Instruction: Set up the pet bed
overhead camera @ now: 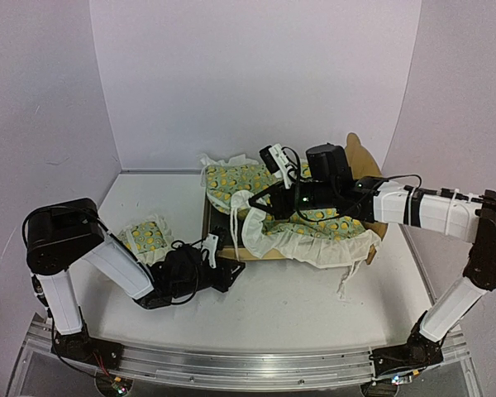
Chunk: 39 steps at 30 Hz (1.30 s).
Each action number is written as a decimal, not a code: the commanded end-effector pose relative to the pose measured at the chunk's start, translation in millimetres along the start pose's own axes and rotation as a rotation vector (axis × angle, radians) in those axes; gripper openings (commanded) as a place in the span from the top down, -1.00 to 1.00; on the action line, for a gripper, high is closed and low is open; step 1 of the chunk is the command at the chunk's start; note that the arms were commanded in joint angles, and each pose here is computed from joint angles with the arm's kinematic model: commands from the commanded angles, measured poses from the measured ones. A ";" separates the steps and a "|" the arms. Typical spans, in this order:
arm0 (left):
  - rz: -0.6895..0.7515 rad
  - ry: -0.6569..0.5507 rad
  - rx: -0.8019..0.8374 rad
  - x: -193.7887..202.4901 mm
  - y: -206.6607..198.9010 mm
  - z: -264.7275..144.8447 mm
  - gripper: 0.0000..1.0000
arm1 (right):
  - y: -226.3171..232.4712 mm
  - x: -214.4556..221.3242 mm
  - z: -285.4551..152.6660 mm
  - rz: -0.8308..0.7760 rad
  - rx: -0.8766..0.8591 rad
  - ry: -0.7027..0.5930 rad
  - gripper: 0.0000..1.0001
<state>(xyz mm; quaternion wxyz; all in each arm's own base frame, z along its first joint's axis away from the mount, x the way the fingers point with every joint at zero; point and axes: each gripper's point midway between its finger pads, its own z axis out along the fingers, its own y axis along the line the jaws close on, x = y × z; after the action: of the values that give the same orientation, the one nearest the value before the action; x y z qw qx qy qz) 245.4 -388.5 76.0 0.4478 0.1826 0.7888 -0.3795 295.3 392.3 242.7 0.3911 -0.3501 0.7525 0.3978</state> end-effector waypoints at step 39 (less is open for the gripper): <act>0.123 0.079 0.146 -63.7 -45.4 -62.2 1.00 | 9.5 -22.2 -10.2 -0.037 -0.022 -0.063 1.00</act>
<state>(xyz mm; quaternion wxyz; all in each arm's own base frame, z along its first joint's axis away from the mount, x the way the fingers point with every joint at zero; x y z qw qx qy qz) 226.5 -369.1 153.9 0.4552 0.2234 0.7681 -0.3910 294.3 392.7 243.0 0.3899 -0.3520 0.7511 0.3998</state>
